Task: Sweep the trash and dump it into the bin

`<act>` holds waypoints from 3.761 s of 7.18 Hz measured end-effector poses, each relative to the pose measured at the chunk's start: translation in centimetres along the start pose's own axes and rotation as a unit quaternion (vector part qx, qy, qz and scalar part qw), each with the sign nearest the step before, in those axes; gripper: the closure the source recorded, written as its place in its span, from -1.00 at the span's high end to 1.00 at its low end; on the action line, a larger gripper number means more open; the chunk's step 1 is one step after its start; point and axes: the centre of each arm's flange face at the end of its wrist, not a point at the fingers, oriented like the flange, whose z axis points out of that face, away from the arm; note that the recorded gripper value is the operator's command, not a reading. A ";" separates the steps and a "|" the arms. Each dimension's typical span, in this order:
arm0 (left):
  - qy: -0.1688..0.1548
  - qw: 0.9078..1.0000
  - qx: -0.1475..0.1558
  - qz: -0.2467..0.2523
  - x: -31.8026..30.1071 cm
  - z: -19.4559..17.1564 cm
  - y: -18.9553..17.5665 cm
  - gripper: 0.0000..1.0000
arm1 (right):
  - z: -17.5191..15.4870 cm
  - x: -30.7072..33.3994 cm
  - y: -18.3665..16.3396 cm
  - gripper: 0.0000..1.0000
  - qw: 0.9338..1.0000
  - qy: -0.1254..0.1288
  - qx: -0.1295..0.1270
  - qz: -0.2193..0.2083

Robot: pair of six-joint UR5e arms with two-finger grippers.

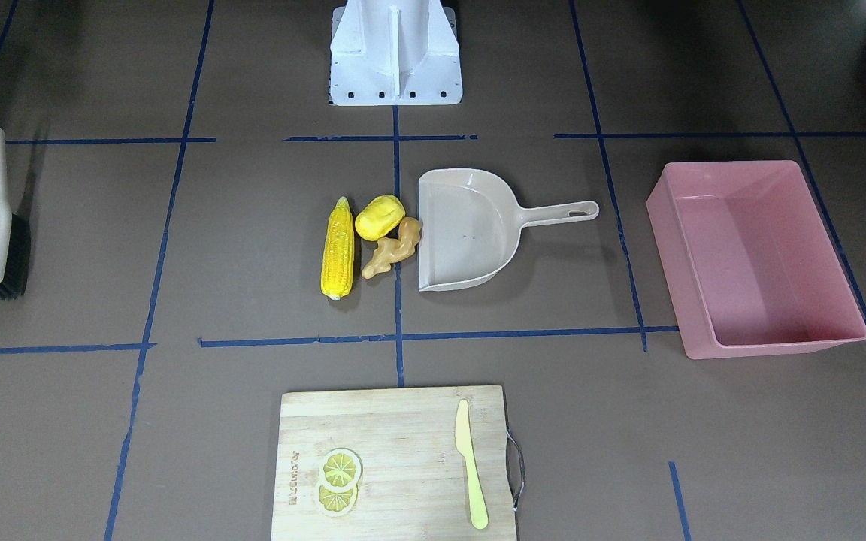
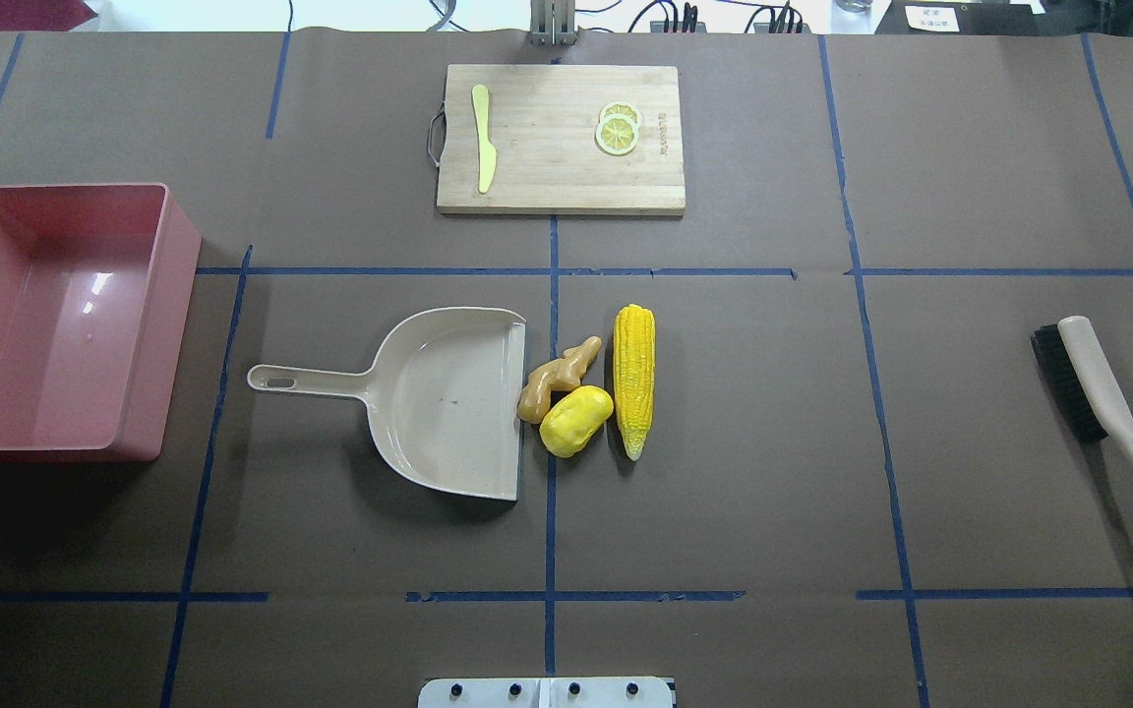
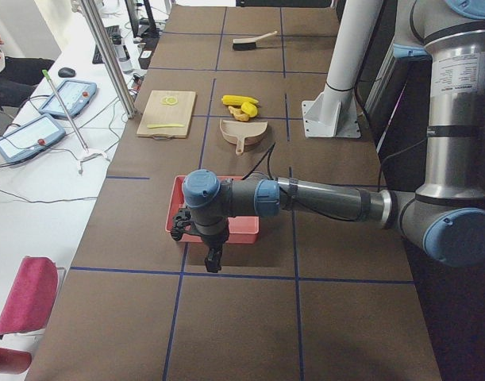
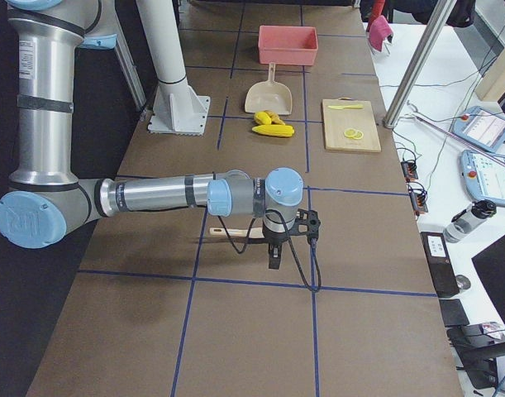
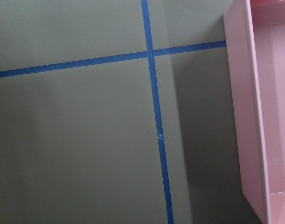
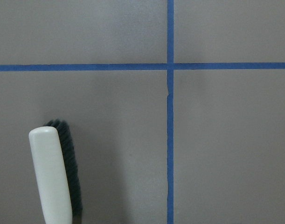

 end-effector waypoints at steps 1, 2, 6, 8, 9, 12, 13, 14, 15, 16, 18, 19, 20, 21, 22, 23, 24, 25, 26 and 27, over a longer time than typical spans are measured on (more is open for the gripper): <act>-0.001 1.000 0.003 0.004 0.1 -0.1 -0.1 1.00 | 0.0 0.0 0.0 1.00 1.000 -0.001 0.001 -0.001; -0.005 1.000 0.008 0.011 0.0 -0.1 -0.1 1.00 | 0.0 -0.1 -0.1 1.00 1.000 -0.001 0.002 -0.001; 0.000 1.000 0.012 0.011 0.2 -0.1 0.2 1.00 | -0.2 -0.4 -0.1 1.00 1.000 -0.007 0.004 -0.007; 0.002 1.000 0.014 0.014 0.4 -0.2 0.0 1.00 | -0.2 -0.9 -0.1 1.00 1.000 -0.016 0.008 -0.016; 0.007 1.000 0.017 0.017 0.4 -0.1 -0.1 1.00 | 0.1 -1.4 0.0 1.00 0.999 -0.019 0.016 -0.030; 0.055 0.994 0.039 0.083 6.2 -0.8 -2.4 1.00 | 2.2 -3.1 1.4 0.99 0.997 -0.026 0.031 -0.067; 0.062 0.988 0.041 0.133 10.8 -0.7 -4.2 1.00 | 3.3 -3.5 2.8 0.99 0.997 -0.029 0.033 -0.065; 0.069 0.979 0.045 0.188 16.3 -1.0 -6.2 1.00 | 4.2 -4.3 4.5 0.99 0.997 -0.032 0.030 -0.057; 0.077 0.966 0.049 0.242 22.1 -1.4 -8.0 0.99 | 4.9 -6.0 6.1 0.90 0.998 -0.031 0.021 -0.046; 0.074 0.953 0.054 0.290 27.4 -1.3 -9.4 1.00 | 5.5 -7.5 7.5 0.79 0.999 -0.025 0.010 -0.047; 0.051 0.930 0.060 0.358 35.5 -0.3 -10.8 1.00 | 7.1 -8.8 10.0 0.78 0.997 -0.024 -0.005 -0.068; 0.044 0.923 0.059 0.378 38.0 0.6 -10.7 1.00 | 8.0 -9.4 11.0 0.85 0.997 -0.024 -0.009 -0.077; 0.037 0.917 0.058 0.393 39.7 1.3 -10.6 1.00 | 9.0 -10.0 11.9 0.85 0.996 -0.022 -0.012 -0.082; 0.036 0.911 0.059 0.406 41.4 1.7 -10.4 1.00 | 10.1 -10.5 12.7 0.84 0.996 -0.018 -0.016 -0.083; 0.039 0.907 0.059 0.416 42.9 1.8 -10.4 1.00 | 11.1 -11.2 13.3 0.80 0.996 -0.014 -0.018 -0.083; 0.041 0.905 0.059 0.420 43.8 2.0 -10.3 1.00 | 12.0 -11.5 13.5 0.73 0.996 -0.009 -0.019 -0.084; 0.042 0.903 0.059 0.423 44.3 2.1 -10.2 1.00 | 12.8 -11.3 13.7 0.53 0.996 -0.005 -0.021 -0.086; 0.043 0.902 0.058 0.425 44.5 2.1 -10.1 1.00 | 13.5 -11.2 13.9 0.49 0.996 -0.005 -0.022 -0.089; 0.042 0.901 0.057 0.427 44.8 2.4 -10.0 1.00 | 13.8 -11.1 14.0 0.32 0.996 -0.005 -0.023 -0.091; 0.035 0.900 0.059 0.430 45.1 2.6 -10.0 1.00 | 14.0 -11.1 14.1 -0.09 0.995 -0.004 -0.025 -0.093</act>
